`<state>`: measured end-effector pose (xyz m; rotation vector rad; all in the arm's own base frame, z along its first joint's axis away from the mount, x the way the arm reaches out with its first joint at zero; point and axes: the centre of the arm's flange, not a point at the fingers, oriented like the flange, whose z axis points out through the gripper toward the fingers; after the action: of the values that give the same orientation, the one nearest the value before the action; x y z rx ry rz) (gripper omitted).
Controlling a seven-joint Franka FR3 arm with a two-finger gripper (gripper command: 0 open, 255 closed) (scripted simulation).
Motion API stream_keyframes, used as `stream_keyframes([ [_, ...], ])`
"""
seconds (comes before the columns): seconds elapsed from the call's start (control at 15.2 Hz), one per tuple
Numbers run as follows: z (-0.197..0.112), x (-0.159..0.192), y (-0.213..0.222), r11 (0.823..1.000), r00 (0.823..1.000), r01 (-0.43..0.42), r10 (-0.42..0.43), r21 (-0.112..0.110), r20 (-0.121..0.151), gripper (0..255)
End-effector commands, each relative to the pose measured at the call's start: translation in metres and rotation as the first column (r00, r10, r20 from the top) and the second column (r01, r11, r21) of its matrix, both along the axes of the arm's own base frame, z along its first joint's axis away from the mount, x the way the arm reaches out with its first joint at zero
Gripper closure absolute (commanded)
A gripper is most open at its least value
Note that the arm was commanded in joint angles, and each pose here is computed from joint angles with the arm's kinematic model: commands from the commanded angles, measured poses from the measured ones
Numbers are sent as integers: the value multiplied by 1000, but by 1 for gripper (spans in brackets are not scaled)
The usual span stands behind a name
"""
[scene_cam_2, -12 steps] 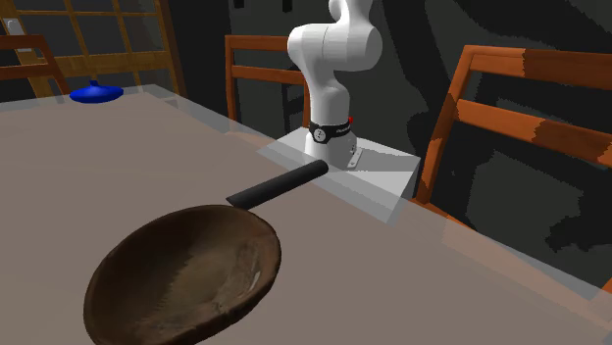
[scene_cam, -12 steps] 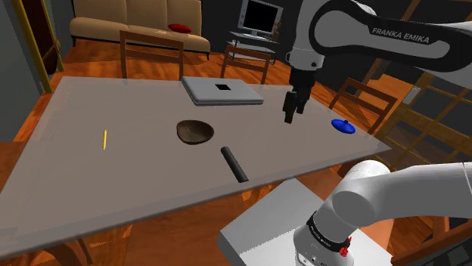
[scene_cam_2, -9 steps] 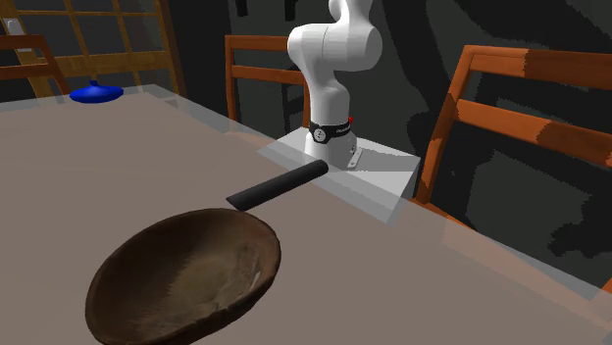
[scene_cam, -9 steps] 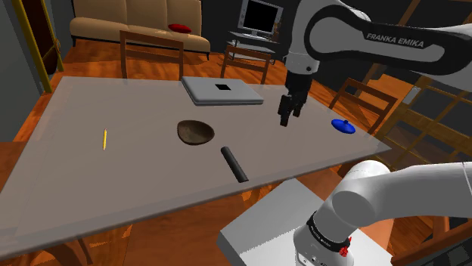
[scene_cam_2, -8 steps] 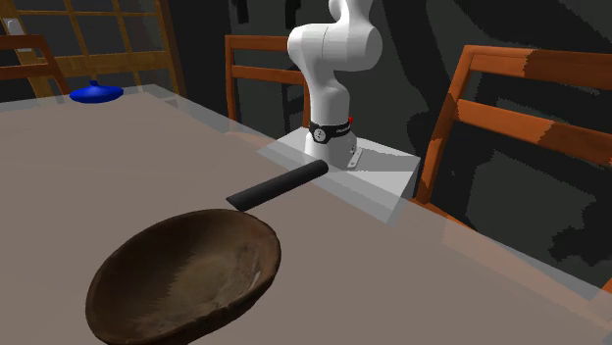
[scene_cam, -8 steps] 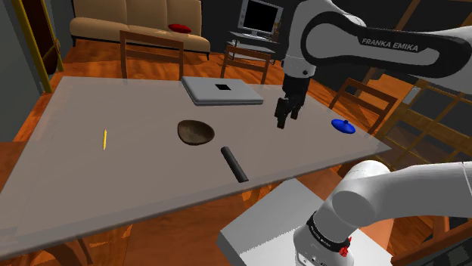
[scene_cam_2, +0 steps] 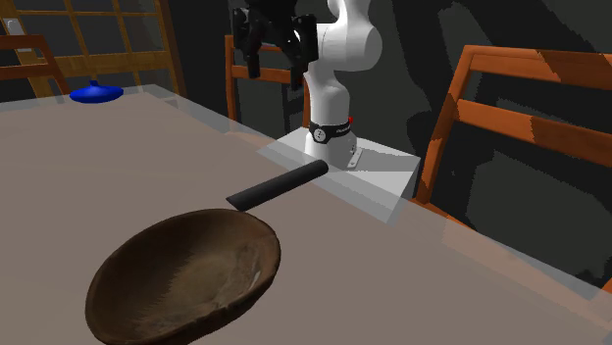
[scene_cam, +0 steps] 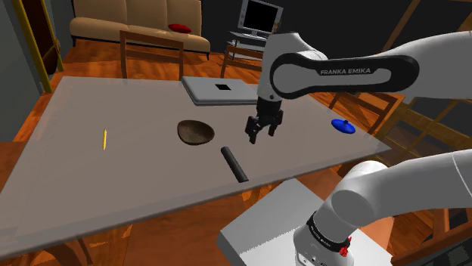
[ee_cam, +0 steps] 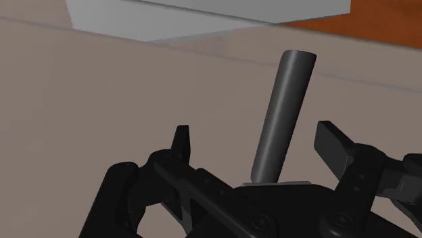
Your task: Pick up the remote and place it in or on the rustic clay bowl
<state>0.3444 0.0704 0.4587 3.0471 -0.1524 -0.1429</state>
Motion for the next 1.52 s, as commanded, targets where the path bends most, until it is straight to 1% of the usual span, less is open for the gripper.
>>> stream_keyframes([
  [0.0, -19, 7, 10, 999, 998, 52, -52, -1, 22, 0],
  [0.26, -59, 31, 27, 989, 987, 150, -149, -2, 58, 0],
  [0.53, -99, 58, 42, 969, 965, 245, -244, 0, 95, 0],
  [0.59, -104, 61, 44, 966, 962, 257, -256, 1, 99, 0],
  [1.06, -141, 61, 41, 966, 962, 257, -256, 1, 99, 0],
  [1.45, -144, 61, 40, 966, 962, 257, -256, 1, 99, 0],
])
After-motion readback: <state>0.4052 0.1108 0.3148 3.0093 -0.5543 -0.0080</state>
